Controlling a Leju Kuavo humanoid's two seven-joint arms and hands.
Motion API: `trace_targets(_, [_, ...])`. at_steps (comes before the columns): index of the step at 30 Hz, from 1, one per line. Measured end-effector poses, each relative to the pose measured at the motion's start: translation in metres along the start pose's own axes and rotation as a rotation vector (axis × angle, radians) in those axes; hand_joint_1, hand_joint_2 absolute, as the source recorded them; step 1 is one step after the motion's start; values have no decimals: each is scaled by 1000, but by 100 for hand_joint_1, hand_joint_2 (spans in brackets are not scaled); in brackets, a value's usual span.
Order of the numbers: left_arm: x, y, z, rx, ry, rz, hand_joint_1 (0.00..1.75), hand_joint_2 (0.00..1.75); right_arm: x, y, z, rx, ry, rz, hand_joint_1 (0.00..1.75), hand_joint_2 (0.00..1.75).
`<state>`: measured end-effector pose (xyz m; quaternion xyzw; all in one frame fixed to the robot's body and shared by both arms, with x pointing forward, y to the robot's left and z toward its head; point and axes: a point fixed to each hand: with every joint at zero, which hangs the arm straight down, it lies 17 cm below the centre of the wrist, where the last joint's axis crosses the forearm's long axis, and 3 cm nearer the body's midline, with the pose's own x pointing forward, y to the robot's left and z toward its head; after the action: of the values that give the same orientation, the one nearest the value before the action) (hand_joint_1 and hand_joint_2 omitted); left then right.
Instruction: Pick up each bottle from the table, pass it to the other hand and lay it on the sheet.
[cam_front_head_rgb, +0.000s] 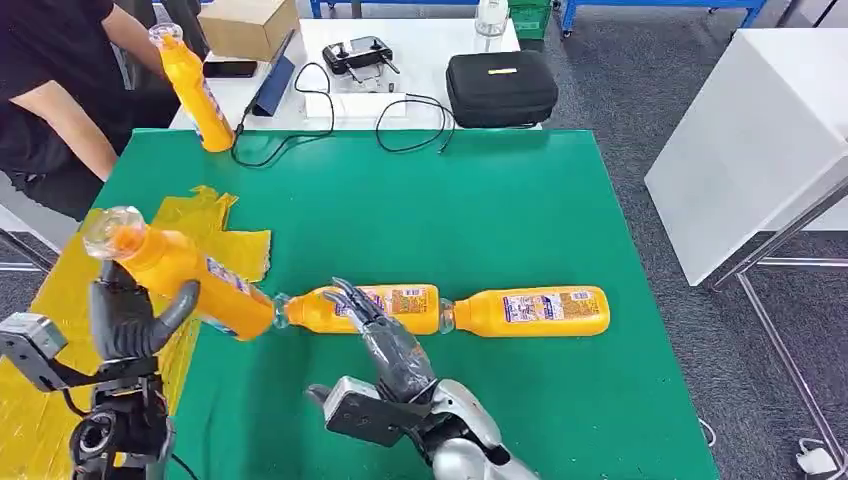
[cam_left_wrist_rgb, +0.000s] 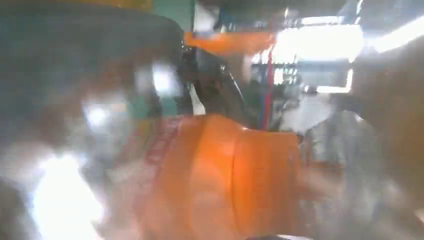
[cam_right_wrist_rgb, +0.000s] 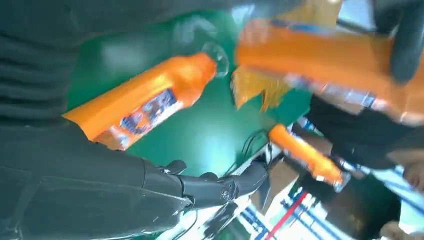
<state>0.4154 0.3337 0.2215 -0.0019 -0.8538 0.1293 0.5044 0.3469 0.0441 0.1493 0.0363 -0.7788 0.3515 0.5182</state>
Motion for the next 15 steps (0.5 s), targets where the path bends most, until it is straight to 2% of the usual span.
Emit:
trace_targets(2, [3, 7, -4, 8, -12, -24, 175, 175, -1, -6, 2, -14, 1, -1, 0, 0])
trace_targets(4, [6, 14, -6, 28, -43, -146, 175, 175, -1, -11, 3, -27, 3, -2, 0, 0])
trace_targets(11, [38, 36, -28, 49, -259, -1046, 175, 175, -1, -37, 12, -83, 11, -17, 0, 0])
trace_targets(13, [43, 36, -32, 35, -291, -1147, 175, 175, -2, -41, 13, -85, 9, -14, 0, 0])
trace_targets(15, [45, 38, -34, 37, -296, -1161, 175, 175, -2, -44, 15, -88, 10, -15, 0, 0])
